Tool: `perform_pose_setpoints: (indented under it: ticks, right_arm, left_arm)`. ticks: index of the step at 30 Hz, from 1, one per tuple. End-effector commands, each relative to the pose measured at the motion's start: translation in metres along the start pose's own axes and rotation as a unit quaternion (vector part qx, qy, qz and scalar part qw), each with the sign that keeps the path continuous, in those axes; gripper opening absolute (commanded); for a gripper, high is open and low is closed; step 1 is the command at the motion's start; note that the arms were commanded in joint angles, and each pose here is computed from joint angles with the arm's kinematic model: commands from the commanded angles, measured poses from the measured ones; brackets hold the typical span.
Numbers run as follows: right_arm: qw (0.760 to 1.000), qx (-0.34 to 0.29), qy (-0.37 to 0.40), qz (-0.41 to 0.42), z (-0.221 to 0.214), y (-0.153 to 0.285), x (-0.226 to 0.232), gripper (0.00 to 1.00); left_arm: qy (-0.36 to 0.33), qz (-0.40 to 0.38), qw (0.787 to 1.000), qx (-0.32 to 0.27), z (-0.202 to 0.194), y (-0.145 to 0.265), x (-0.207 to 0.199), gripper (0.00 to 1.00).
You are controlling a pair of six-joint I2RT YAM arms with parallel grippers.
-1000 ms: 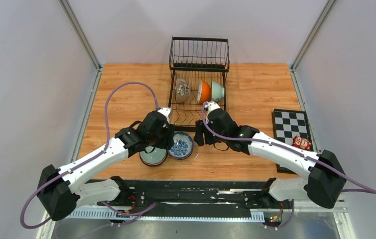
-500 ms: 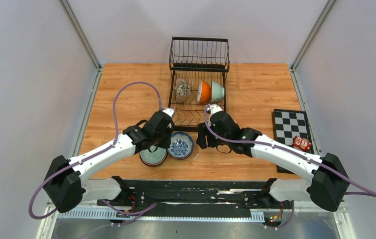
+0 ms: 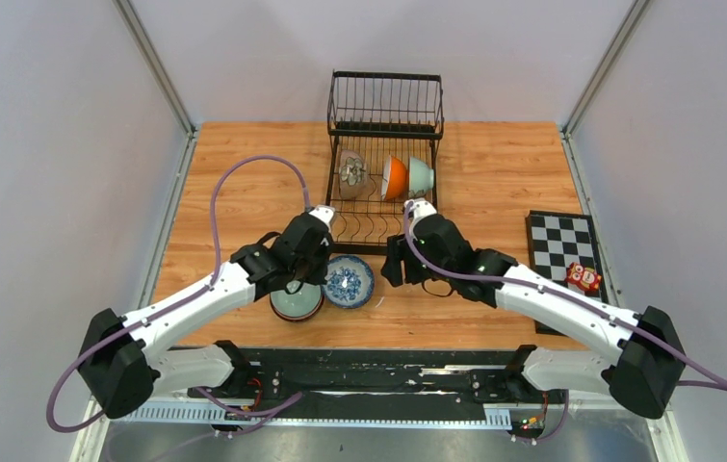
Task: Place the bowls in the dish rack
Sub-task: Pick up the bowl from the center of the board.
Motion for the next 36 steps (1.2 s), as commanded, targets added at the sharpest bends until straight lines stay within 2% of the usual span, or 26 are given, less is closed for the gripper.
perform_pose_setpoints:
  ticks: [1,10,13,20,26,36]
  right_arm:
    - [1.0,-0.013,-0.011,0.014,0.002,0.015,0.006,0.65]
    - [0.996,-0.048,-0.028,0.076,0.016,0.037,0.019,0.7]
    - [0.991,-0.07,-0.035,0.106,0.02,0.049,0.024,0.79]
    - [0.98,-0.105,-0.034,0.165,0.026,0.069,0.032,0.9]
    - [0.969,-0.145,-0.056,0.19,0.031,0.084,0.035,0.91]
    - [0.952,-0.168,-0.099,0.235,0.035,0.096,0.043,0.9]
  left_arm:
    - [-0.004,-0.026,0.999,-0.039,0.016,0.019,-0.008,0.0]
    - [0.01,-0.069,0.993,-0.094,0.033,0.053,-0.013,0.0]
    - [0.022,-0.119,0.984,-0.128,0.04,0.072,-0.019,0.0]
    - [0.043,-0.192,0.965,-0.175,0.044,0.087,-0.027,0.0]
    - [0.059,-0.257,0.945,-0.196,0.047,0.094,-0.036,0.0]
    - [0.107,-0.333,0.907,-0.233,0.049,0.101,-0.034,0.0]
Point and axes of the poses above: each gripper's point midway between its finger pads, its own y axis back along the fingers, its own x axis along the line the jaws close on, z = x × y, the point moved 9 cm from there along y, back along the fingers, and after that the axes turned 4 degrees about y, right-handed, at the moved point
